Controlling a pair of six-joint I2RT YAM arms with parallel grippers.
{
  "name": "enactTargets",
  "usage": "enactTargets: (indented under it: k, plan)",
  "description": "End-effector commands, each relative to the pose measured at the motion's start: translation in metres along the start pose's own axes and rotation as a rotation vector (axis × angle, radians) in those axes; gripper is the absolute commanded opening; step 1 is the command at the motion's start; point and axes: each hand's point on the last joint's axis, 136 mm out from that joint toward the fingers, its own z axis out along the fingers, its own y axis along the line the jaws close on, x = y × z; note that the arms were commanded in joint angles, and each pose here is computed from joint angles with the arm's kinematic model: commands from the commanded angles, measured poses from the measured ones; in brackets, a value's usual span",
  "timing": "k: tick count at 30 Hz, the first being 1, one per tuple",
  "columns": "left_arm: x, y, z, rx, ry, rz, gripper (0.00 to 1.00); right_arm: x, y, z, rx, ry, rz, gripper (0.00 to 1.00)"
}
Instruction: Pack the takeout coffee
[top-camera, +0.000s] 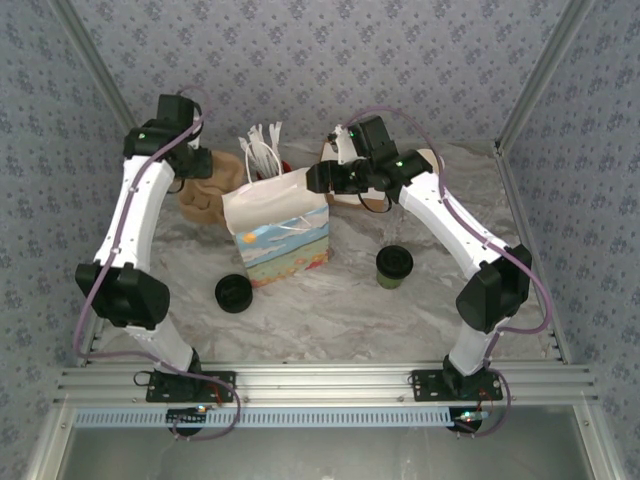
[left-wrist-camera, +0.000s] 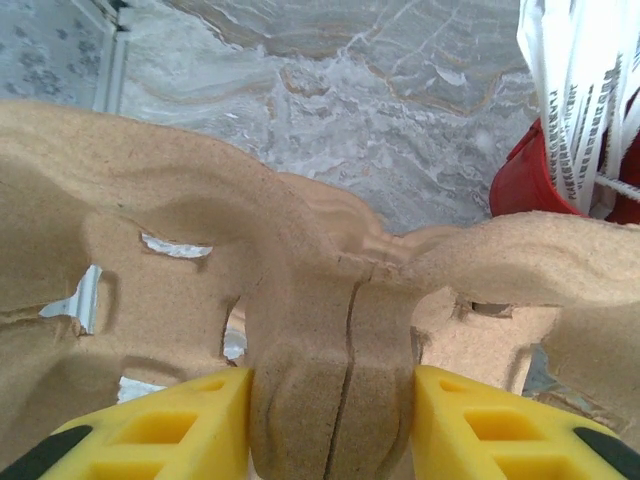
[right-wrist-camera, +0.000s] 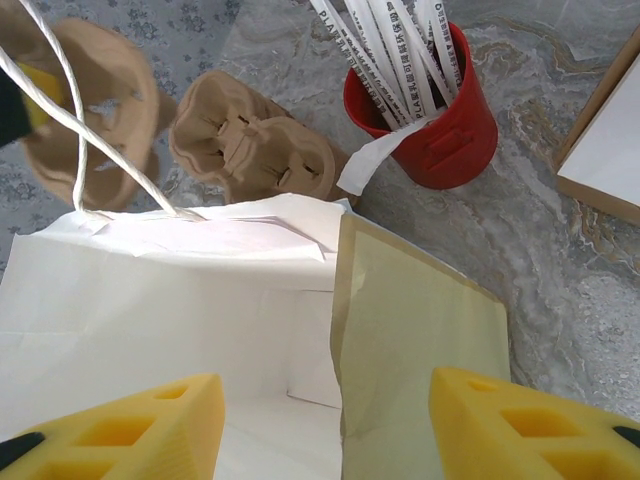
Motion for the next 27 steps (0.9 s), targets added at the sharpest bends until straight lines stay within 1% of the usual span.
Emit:
enactTargets:
  k: [1, 6, 10, 13, 16, 18, 21, 27]
  plan:
    - [-0.009, 0.016, -0.063, -0.020, -0.102, -0.066, 0.43, -0.001, 0.005, 0.000, 0.008, 0.002, -0.028, 0.59]
    - [-0.013, 0.025, -0.111, 0.002, -0.201, -0.133, 0.43, 0.004, 0.006, 0.002, 0.010, 0.012, -0.031, 0.59]
    - [-0.012, 0.017, -0.143, 0.102, -0.263, -0.197, 0.42, 0.007, 0.006, 0.005, 0.013, 0.018, -0.020, 0.58]
    - [-0.009, 0.004, -0.163, 0.212, -0.294, -0.254, 0.42, 0.008, 0.002, 0.005, 0.033, 0.019, 0.009, 0.53]
    - [-0.005, -0.014, -0.176, 0.315, -0.305, -0.285, 0.40, 0.009, -0.005, -0.001, 0.086, -0.002, 0.059, 0.43]
    - [-0.001, -0.026, -0.184, 0.369, -0.309, -0.295, 0.39, 0.012, -0.008, -0.004, 0.105, -0.017, 0.086, 0.39]
    - [0.005, -0.044, -0.192, 0.439, -0.310, -0.311, 0.38, 0.017, -0.007, -0.008, 0.115, -0.017, 0.104, 0.36]
    - [0.016, -0.083, -0.191, 0.562, -0.270, -0.321, 0.38, 0.027, -0.008, -0.016, 0.168, -0.018, 0.120, 0.29]
